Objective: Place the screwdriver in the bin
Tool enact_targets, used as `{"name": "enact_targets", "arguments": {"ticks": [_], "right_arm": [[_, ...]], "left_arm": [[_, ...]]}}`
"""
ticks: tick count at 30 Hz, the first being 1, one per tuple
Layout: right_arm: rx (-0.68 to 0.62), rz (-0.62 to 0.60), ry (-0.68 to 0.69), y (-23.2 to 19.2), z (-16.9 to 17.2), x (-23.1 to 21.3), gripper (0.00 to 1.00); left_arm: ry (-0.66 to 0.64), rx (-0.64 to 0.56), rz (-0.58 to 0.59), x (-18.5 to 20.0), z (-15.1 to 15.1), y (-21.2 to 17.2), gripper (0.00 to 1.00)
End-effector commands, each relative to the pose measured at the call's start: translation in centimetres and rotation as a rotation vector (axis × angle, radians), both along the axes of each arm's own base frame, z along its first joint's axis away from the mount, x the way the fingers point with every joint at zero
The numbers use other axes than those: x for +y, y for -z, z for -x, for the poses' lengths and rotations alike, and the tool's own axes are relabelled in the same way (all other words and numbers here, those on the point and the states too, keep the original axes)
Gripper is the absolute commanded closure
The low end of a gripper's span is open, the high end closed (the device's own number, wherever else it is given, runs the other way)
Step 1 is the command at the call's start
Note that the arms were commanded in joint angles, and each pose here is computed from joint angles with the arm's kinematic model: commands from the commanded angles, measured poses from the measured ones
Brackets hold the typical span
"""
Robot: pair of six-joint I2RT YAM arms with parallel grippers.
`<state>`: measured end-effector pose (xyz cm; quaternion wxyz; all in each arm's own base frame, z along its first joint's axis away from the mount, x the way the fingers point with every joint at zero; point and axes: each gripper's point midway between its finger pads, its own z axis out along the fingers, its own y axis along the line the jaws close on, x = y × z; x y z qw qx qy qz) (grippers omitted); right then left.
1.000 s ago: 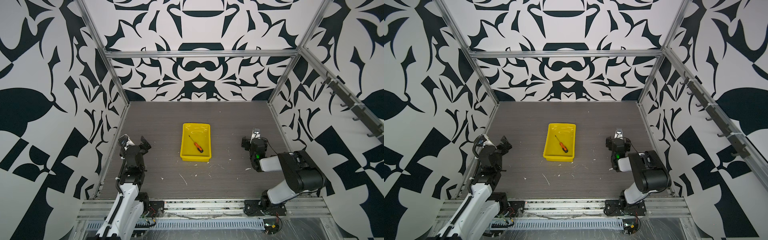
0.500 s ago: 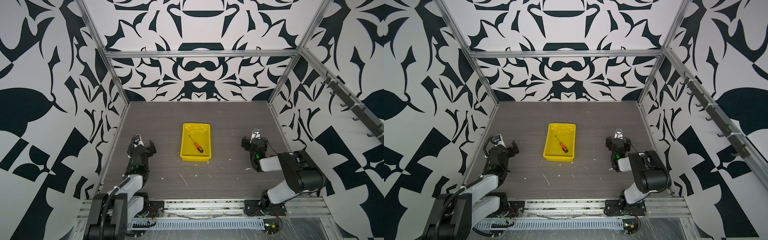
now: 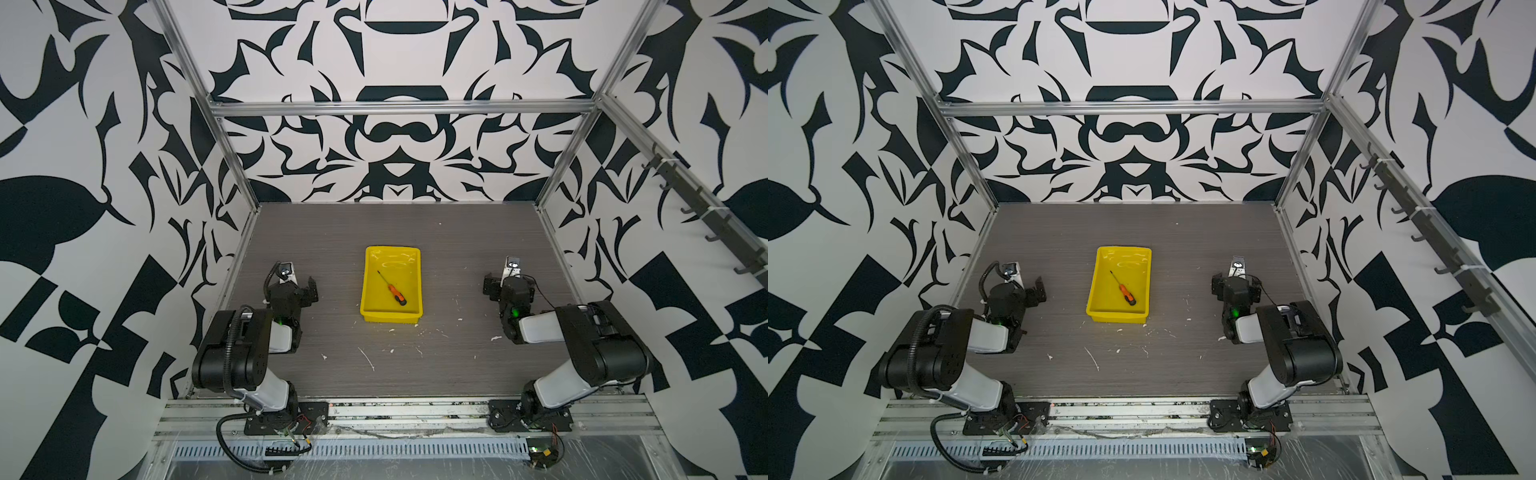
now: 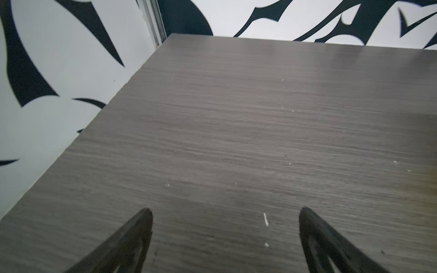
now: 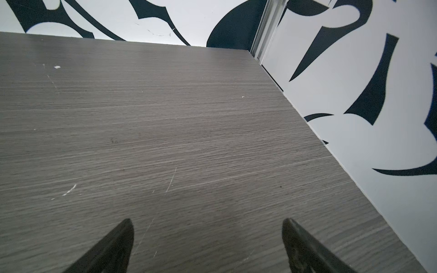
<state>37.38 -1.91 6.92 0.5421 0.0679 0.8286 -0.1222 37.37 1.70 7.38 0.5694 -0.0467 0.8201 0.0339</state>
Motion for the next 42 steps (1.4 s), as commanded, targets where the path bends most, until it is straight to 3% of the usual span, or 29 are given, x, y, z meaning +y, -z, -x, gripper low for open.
{"name": "enact_targets", "arguments": {"ticks": [1,42], "right_arm": [[-0.057,-0.004,-0.007,-1.54,-0.65,0.25,0.0],[-0.058,-0.009,-0.024,-1.46,-0.75,0.5,0.0]], "left_arm": [[0.022,-0.038,0.008,0.02,-1.8,-1.79,0.01],[0.016,-0.013,0.036,0.41,-1.95,-1.57,0.01]]}}
